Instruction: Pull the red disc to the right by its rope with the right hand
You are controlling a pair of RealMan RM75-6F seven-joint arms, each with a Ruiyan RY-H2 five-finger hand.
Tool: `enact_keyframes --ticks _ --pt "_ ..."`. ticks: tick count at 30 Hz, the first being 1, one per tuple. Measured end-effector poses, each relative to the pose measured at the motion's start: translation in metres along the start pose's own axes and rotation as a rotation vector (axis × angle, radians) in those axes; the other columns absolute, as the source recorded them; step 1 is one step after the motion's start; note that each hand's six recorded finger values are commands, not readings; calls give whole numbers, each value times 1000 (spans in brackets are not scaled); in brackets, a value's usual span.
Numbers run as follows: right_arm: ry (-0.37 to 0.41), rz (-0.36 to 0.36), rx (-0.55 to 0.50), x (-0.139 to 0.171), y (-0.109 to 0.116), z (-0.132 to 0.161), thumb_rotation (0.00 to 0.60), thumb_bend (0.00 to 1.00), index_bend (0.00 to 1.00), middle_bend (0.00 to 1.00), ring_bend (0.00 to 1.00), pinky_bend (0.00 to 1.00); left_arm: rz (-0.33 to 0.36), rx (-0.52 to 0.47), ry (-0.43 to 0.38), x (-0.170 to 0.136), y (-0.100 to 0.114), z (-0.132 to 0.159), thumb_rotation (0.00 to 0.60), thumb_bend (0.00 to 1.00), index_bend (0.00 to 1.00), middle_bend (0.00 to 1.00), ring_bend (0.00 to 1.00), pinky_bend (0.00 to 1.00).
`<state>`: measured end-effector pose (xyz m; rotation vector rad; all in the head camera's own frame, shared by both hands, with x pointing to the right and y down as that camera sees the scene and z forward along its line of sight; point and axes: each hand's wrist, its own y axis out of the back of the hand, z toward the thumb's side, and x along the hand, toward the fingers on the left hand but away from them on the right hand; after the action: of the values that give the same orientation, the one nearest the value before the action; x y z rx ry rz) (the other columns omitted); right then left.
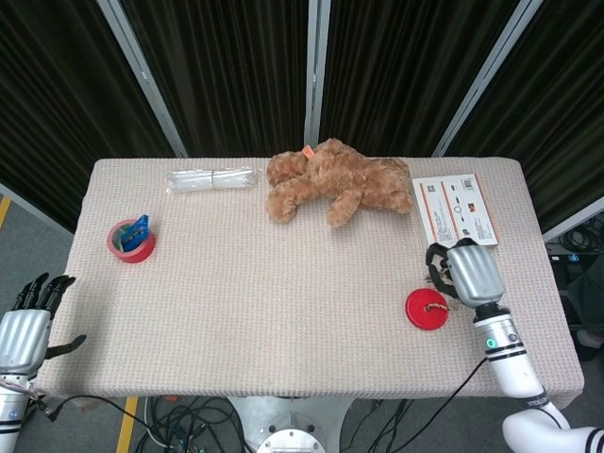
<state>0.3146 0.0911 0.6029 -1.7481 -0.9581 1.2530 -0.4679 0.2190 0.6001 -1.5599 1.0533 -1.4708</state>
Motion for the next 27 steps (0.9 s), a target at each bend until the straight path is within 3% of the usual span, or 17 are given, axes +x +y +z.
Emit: enact_keyframes --ticks 4,6,8,9,11,13,14,18,27 --pt "46 2 -12 -6 -13 21 600 617 1000 973 692 408 -2 -1 3 0 -1 -1 600 15 132 123 24 119" --pt "59 7 -1 -5 -19 23 600 540 989 972 685 407 -3 -3 3 0 -2 -1 600 13 132 123 24 119" --pt "67 18 16 -2 -22 21 600 359 880 894 594 336 -4 -3 4 -1 -2 -2 600 14 133 123 24 119" --pt "72 31 29 1 -24 18 600 297 809 824 525 281 -5 -2 3 -1 -2 -2 600 14 133 123 24 119" --pt "75 64 53 4 -27 13 600 125 469 488 244 82 -5 -3 3 0 -2 -3 600 14 133 123 24 119" --pt "72 127 89 8 -32 5 600 27 120 146 46 3 -4 -4 1 0 -2 -2 600 14 132 123 24 119" --pt "68 158 110 11 -33 1 600 1 10 24 0 0 -4 -5 -1 0 -2 -1 600 14 132 123 24 119" --pt "57 224 176 17 -33 -14 600 0 0 0 0 0 -6 -4 -6 1 -3 1 600 14 133 123 24 119" --pt "64 142 134 20 -27 -9 600 0 0 0 0 0 0 -4 -4 1 -1 0 600 14 133 123 24 119"
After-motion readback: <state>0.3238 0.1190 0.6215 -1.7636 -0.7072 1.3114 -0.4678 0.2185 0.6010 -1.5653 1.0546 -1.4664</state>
